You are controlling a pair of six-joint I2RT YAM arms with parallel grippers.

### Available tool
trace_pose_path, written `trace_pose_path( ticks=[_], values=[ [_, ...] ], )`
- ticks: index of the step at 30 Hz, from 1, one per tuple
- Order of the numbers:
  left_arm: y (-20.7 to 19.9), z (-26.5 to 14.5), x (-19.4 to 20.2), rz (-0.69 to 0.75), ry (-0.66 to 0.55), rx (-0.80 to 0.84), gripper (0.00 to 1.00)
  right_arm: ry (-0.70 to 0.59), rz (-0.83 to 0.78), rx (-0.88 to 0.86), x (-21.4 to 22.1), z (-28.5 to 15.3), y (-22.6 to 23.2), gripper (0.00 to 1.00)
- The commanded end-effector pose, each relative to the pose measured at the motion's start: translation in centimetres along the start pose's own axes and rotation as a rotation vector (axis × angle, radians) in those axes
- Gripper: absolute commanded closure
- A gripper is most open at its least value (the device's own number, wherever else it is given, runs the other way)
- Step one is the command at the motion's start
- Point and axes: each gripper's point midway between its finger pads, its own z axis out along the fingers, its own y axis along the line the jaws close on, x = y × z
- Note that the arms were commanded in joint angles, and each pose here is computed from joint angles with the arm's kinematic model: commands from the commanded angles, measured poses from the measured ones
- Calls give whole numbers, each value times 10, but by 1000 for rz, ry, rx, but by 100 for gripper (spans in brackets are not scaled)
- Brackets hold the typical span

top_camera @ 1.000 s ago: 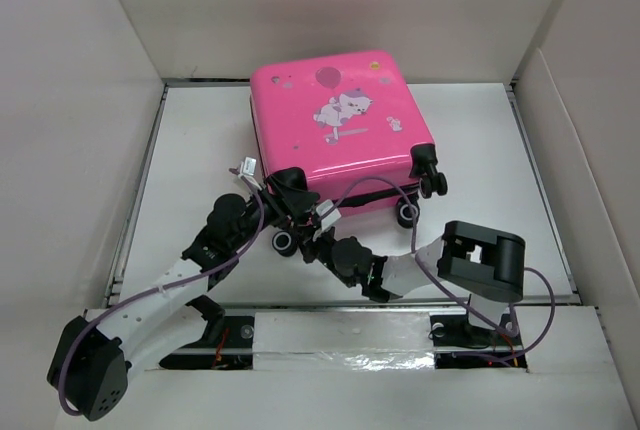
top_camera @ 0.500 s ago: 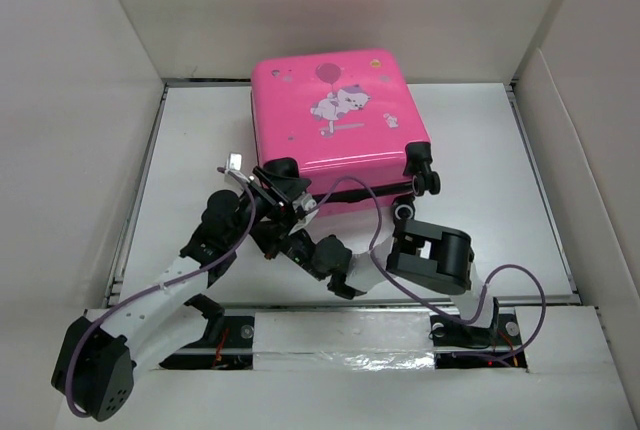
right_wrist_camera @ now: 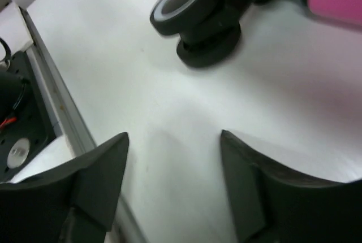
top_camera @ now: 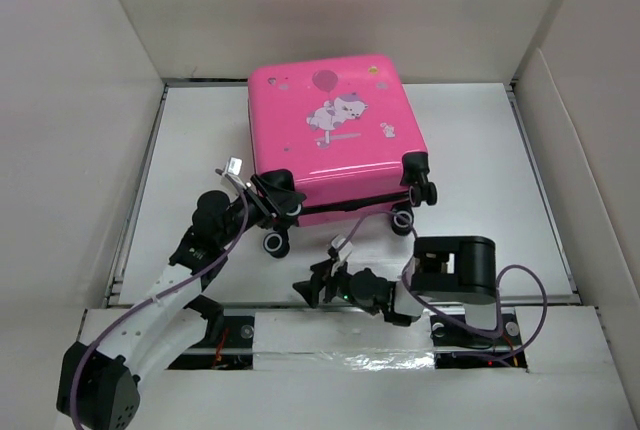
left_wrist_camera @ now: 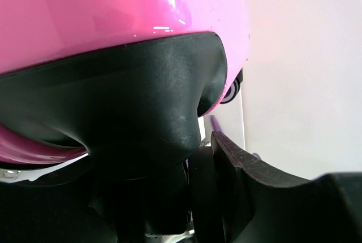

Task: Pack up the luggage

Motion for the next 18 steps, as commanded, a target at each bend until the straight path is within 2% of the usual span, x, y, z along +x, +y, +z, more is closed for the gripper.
trace_pose_path(
  ticks=[1, 3, 6, 7, 8, 9, 12, 18],
  values=[
    [-97, -28, -22, 200, -52, 361, 61, -346, 179, -96, -101, -23, 32, 21],
    [-92, -27, -19, 195, -32, 356, 56, -297, 126, -48, -95, -26, 24, 19],
    [-88, -26, -20, 204, -27, 342, 47, -311, 47, -21, -129, -30, 39, 13],
    [-88, -27, -19, 207, -25, 341, 45, -231, -39, 73, -117, -29, 27, 10],
    [-87, -27, -19, 207, -27, 341, 41, -288, -34, 86, -155, -30, 43, 9],
    [-87, -27, -19, 207, -24, 342, 39, -227, -114, 139, -149, -32, 38, 7],
    [-90, -29, -17, 203, -11, 349, 30, -275, -199, 176, -193, -36, 47, 3],
    [-91, -30, -16, 214, -3, 337, 26, -311, -301, 203, -237, -20, 43, 1]
  ],
)
